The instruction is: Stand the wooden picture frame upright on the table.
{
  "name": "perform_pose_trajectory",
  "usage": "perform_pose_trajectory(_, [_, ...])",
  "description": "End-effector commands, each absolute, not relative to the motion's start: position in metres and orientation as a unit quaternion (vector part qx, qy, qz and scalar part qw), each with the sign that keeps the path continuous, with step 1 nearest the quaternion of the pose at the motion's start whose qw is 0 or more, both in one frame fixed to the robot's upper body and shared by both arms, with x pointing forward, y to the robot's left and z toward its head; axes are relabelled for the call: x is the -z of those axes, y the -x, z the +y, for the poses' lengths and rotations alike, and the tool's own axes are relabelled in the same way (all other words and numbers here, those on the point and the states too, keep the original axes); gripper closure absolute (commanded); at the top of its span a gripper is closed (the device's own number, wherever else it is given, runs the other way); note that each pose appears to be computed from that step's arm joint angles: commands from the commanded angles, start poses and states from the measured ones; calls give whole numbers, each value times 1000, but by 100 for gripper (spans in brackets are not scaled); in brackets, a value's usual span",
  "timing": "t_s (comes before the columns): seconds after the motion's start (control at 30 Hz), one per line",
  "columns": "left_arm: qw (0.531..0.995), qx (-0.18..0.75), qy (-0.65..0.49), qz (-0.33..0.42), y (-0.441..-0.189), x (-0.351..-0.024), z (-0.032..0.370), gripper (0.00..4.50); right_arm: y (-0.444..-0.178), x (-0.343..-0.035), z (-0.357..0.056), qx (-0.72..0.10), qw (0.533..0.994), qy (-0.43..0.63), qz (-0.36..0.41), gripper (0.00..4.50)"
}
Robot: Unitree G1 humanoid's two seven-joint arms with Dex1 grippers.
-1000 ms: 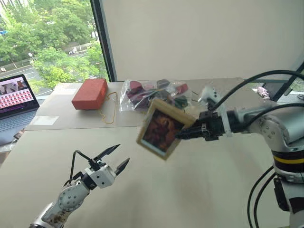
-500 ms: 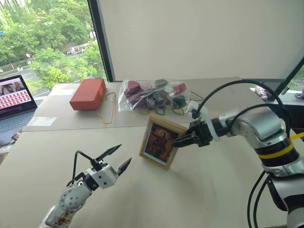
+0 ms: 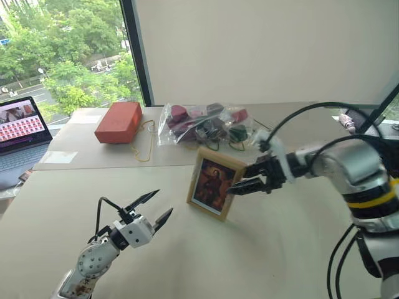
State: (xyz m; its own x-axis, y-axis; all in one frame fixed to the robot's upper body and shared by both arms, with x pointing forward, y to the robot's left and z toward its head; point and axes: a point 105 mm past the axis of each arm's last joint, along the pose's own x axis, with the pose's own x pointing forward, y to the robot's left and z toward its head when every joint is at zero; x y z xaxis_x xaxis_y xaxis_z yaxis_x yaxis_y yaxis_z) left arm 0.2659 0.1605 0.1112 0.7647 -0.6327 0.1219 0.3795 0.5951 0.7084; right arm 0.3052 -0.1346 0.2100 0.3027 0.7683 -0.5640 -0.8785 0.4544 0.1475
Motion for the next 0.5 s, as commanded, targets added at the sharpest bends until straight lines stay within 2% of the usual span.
perform_pose_trajectory(0.03, [915,250,-275,-157,-262,-120,172,108,-278,-201,-166,-470,828,87,294,8])
perform_pose_trajectory(0.1, [938,236,-226,-115,-262,-113,176,108,-268,-190,-177,-441,842,90,298,8])
perform_pose_trajectory(0.2, [970,176,-155,-66,-267,-108,190,108,-266,-178,-180,-391,878,84,263,8])
perform_pose_trajectory(0.27, [990,111,-78,-37,-273,-108,202,108,-285,-171,-184,-274,938,96,189,8])
perform_pose_trajectory(0.3, [995,87,-41,-30,-275,-109,204,108,-295,-174,-188,-175,973,91,119,8])
perform_pose_trajectory(0.33, [997,73,-21,-25,-276,-110,204,108,-297,-178,-193,-103,989,77,73,8])
perform_pose_trajectory(0.4, [997,71,-11,-14,-276,-109,201,108,-292,-174,-192,-26,997,72,33,8])
perform_pose_trajectory(0.5, [999,50,9,-2,-280,-105,200,108,-289,-162,-178,12,996,88,-17,8])
